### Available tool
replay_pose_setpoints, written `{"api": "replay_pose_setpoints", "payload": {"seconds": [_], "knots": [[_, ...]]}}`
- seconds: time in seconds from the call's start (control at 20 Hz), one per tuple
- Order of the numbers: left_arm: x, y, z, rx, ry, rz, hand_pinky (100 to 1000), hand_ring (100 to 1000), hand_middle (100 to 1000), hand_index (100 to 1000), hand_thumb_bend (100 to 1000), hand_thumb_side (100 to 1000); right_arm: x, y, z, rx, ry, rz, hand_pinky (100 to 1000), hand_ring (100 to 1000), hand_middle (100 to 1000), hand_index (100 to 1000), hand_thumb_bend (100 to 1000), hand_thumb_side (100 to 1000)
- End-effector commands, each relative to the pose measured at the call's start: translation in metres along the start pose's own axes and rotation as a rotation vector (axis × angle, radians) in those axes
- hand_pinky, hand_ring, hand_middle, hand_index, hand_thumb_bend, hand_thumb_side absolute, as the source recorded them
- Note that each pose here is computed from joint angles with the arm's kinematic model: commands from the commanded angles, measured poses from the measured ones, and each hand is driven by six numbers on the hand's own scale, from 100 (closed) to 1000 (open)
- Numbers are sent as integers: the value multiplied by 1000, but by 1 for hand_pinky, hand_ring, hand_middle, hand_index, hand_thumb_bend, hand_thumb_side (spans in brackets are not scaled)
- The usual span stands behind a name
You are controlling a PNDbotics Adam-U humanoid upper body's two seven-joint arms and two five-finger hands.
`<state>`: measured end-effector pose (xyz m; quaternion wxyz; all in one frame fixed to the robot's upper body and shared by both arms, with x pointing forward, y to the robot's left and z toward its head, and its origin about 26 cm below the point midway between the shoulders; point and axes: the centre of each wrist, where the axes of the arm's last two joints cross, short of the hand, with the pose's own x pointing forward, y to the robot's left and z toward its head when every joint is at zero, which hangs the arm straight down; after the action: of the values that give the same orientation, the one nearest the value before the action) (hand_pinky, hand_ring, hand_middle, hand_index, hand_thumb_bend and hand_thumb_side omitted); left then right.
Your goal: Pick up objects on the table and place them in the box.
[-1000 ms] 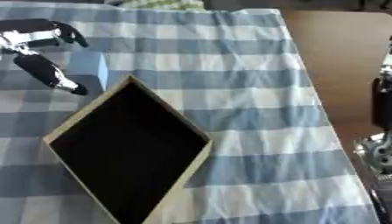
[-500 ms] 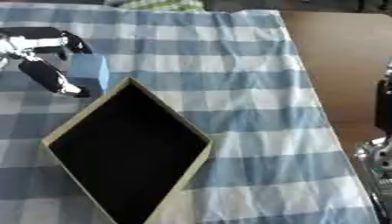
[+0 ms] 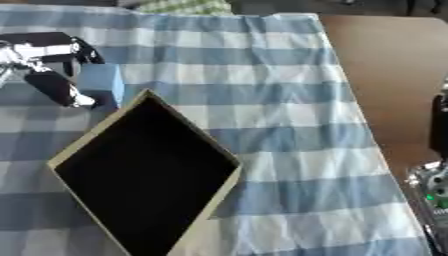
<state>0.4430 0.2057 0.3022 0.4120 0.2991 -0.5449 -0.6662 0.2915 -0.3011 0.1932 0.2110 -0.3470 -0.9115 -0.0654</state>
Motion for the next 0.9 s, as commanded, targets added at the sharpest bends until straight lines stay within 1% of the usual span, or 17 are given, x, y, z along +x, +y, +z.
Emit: {"api": "replay_pose_setpoints", "payload": {"seconds": [0.05,0.25,0.45,0.7,0.9], "knots": [[4,22,17,60,8,-43,652,766,730,716,223,309,3,-4,-7,-6,-27,4,762,824,745,872,100,900],[12,34,29,109,-13,-52,650,767,730,715,197,313,3,-5,-7,-6,-29,5,763,824,745,872,100,895],[25,44,39,146,-56,-62,646,766,729,713,188,312,2,-6,-7,-5,-30,9,763,823,744,872,100,893],[52,49,57,177,-146,-99,638,755,727,712,191,318,2,-7,-7,-2,-35,16,764,823,744,871,100,888],[79,47,83,214,-260,-104,602,740,710,696,173,324,1,-8,-7,-1,-37,18,764,823,744,871,100,887]]}}
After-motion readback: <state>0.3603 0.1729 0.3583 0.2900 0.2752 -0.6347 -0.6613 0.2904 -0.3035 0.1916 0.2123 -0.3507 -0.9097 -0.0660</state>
